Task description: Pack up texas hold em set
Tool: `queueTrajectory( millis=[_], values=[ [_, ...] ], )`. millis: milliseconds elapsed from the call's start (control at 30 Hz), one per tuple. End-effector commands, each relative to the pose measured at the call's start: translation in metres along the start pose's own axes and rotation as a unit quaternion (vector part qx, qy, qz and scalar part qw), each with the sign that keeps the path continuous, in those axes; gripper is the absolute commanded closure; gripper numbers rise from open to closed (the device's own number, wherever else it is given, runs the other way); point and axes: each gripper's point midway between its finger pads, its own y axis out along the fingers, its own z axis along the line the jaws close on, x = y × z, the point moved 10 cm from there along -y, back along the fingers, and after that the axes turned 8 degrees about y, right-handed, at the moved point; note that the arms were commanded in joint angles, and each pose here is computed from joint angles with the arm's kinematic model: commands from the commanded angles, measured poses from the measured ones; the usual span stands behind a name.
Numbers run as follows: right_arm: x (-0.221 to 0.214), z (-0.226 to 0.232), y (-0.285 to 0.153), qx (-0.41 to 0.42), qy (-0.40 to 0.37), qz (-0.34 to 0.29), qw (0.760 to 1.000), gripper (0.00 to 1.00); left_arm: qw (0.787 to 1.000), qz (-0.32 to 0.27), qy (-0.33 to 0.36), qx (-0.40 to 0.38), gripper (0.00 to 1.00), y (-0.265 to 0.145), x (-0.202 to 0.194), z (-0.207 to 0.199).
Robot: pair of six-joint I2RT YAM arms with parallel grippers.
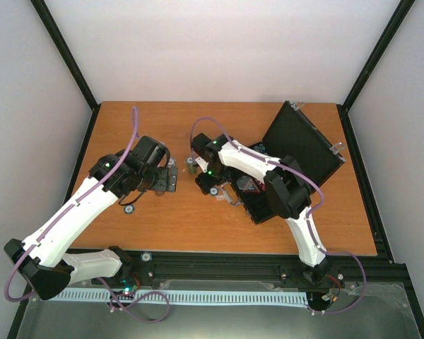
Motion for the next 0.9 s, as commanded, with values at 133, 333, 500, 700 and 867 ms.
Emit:
queueTrajectory(
  millis=[133,333,500,700,867],
  values=[
    [-0.017,-0.001,0.052,0.001,-0.01,0.062,0.998,0.2,1.0,-0.013,-0.004,0.006,0.0,-0.005,-0.003,0.005],
    [-0.026,-0.005,0.079,-0.024,-0.011,0.078,0.997,0.22,1.0,-0.013,-0.001,0.007,0.0,-0.005,-0.002,0.004],
    [-0.027,-0.005,0.087,-0.052,-0.015,0.07,0.996,0.23,1.0,-0.012,0.003,0.005,0.0,-0.004,-0.001,0.003],
    [-0.013,-0.005,0.089,-0.067,-0.018,0.058,0.996,0.24,1.0,-0.011,0.007,0.006,0.0,-0.003,0.0,0.003],
    [-0.01,-0.003,0.093,-0.065,-0.013,0.057,0.996,0.28,1.0,-0.01,0.01,0.006,0.0,-0.003,0.0,0.003]
  ],
)
